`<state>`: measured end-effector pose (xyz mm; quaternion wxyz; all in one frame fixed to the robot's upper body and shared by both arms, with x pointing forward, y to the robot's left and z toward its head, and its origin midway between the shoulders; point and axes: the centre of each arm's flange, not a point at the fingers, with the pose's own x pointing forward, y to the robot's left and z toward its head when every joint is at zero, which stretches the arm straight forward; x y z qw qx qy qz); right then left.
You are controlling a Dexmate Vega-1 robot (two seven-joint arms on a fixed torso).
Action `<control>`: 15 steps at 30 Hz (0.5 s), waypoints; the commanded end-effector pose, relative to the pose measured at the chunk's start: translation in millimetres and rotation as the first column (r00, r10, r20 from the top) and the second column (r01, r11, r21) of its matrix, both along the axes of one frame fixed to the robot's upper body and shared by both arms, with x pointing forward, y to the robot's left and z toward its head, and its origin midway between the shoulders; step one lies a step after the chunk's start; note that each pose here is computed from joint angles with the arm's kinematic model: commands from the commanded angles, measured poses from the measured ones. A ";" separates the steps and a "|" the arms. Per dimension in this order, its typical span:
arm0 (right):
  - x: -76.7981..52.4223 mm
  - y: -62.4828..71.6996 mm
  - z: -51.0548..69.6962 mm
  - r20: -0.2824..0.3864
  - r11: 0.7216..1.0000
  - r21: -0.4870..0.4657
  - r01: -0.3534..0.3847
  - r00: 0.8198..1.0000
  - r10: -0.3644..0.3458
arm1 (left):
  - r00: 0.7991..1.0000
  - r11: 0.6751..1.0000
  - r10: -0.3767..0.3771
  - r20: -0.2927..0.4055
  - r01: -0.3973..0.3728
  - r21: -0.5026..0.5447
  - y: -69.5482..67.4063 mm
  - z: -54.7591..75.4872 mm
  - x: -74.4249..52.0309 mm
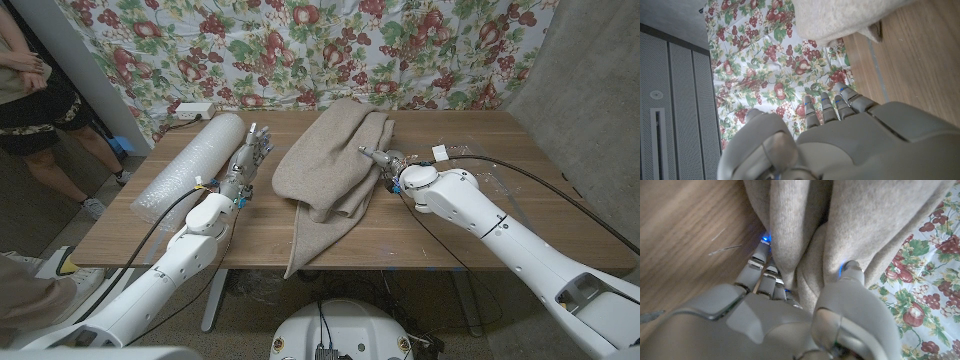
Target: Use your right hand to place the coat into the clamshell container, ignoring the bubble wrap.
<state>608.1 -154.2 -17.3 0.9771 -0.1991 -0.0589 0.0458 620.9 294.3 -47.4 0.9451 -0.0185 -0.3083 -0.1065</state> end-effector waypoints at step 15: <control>6.4 -4.1 -8.7 0.008 0.986 0.158 -0.053 0.999 0.053 | 1.000 1.000 -0.009 -0.007 0.009 0.009 -4.8 2.2 5.3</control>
